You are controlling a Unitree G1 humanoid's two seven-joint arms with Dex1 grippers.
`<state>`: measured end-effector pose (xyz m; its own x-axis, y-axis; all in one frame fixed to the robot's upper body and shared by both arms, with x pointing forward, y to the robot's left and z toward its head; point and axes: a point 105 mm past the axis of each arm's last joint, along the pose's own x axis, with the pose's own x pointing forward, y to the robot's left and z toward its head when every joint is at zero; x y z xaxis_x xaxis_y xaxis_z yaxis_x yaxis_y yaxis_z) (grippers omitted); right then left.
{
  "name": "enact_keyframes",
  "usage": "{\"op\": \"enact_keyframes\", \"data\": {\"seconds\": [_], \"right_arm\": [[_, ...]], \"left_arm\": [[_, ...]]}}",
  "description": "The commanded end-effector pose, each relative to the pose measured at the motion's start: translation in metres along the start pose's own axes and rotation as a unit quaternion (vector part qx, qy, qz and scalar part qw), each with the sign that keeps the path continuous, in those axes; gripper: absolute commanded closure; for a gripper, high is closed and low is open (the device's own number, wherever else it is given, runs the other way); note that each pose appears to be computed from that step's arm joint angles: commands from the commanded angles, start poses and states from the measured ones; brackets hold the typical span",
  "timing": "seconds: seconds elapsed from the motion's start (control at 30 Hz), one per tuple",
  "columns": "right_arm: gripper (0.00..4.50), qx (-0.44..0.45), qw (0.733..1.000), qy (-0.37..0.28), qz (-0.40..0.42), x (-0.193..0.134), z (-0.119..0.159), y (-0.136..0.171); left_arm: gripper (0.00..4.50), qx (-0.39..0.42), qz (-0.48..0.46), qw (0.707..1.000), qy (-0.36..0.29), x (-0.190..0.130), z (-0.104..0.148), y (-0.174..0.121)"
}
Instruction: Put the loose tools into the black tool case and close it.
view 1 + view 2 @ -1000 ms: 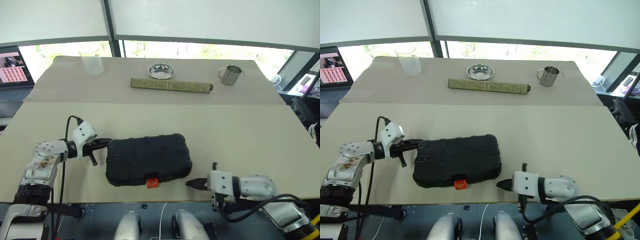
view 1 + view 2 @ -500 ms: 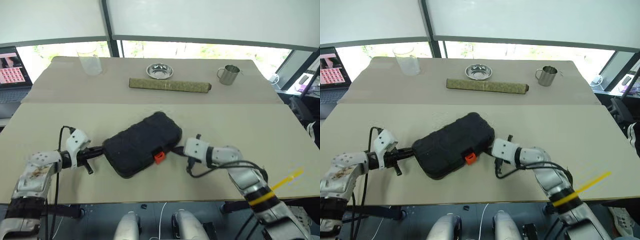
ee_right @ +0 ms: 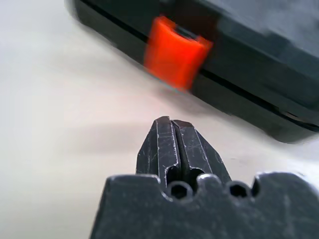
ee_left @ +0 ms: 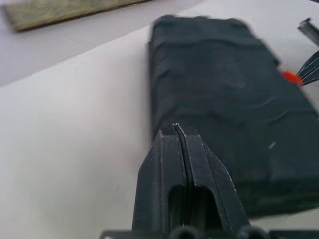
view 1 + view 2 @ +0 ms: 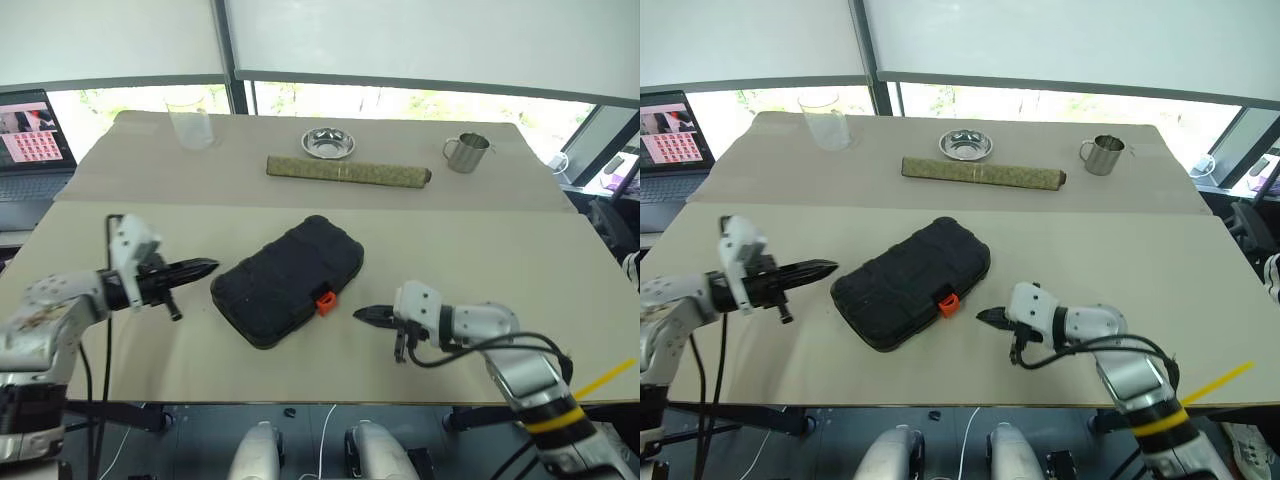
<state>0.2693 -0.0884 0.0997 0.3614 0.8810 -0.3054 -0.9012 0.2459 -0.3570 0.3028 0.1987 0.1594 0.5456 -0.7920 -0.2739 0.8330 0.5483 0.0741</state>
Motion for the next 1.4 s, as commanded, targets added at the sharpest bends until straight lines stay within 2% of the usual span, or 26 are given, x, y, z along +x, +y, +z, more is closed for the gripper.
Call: {"op": "enact_keyframes", "data": {"seconds": [0.03, 0.17, 0.5, 0.97, 1.4], "right_arm": [[4.5, -0.019, 0.999, -0.02, -0.02, 0.005, 0.012, -0.003], [4.5, -0.031, 0.998, -0.033, -0.045, 0.014, 0.02, -0.012], [4.5, -0.034, 0.997, -0.05, -0.053, 0.026, 0.028, -0.018], [4.5, -0.035, 0.998, -0.044, -0.01, 0.038, 0.025, -0.001], [4.5, -0.052, 0.996, -0.066, -0.034, 0.043, 0.039, -0.014]], "left_arm": [[4.44, 0.039, -0.041, 0.998, 0.003, 0.032, 0.011, -0.01], [4.44, 0.037, -0.045, 0.998, 0.013, 0.051, 0.009, -0.008], [4.44, 0.012, -0.024, 0.998, 0.064, 0.065, -0.018, -0.003], [4.44, -0.005, -0.022, 0.997, 0.08, 0.063, -0.033, -0.01], [4.44, 0.002, -0.042, 0.991, 0.126, 0.068, -0.055, -0.021]]}}
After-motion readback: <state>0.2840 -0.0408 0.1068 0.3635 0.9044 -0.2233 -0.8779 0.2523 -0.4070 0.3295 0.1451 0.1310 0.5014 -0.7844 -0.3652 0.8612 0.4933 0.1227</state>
